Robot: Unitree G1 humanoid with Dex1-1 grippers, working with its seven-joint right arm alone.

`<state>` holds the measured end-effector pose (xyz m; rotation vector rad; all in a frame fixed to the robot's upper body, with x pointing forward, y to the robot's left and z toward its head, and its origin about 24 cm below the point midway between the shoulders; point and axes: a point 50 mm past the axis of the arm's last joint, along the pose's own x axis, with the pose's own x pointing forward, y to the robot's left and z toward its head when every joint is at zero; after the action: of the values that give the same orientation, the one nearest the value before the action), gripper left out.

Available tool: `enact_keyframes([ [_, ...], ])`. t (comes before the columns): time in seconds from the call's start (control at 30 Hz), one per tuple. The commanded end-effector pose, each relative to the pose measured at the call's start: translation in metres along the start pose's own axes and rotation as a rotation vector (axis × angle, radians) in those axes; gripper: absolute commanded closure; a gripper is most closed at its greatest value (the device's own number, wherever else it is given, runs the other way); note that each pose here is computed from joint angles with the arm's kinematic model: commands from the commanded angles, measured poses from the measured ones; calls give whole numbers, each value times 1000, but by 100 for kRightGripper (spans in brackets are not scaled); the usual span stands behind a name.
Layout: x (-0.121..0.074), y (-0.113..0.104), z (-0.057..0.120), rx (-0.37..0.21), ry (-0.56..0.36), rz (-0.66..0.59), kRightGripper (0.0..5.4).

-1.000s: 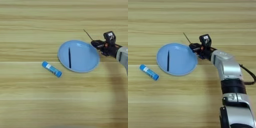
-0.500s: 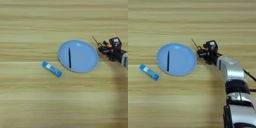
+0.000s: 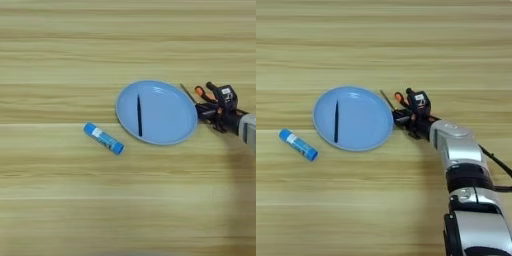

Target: Move the objects on the table

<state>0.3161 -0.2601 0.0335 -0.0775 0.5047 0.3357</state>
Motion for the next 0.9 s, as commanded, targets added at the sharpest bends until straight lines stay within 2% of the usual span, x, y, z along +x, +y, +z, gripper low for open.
enact_keyframes([
  [0.03, -3, -8, 36, -76, -101, -30, 412],
  [0.3, -5, -9, 44, -84, -132, -28, 303],
  [0.57, -20, -7, 77, -130, -296, -27, 199],
  [0.7, -30, 4, 93, -149, -387, 12, 135],
  [0.9, -39, 27, 103, -165, -440, 88, 51],
])
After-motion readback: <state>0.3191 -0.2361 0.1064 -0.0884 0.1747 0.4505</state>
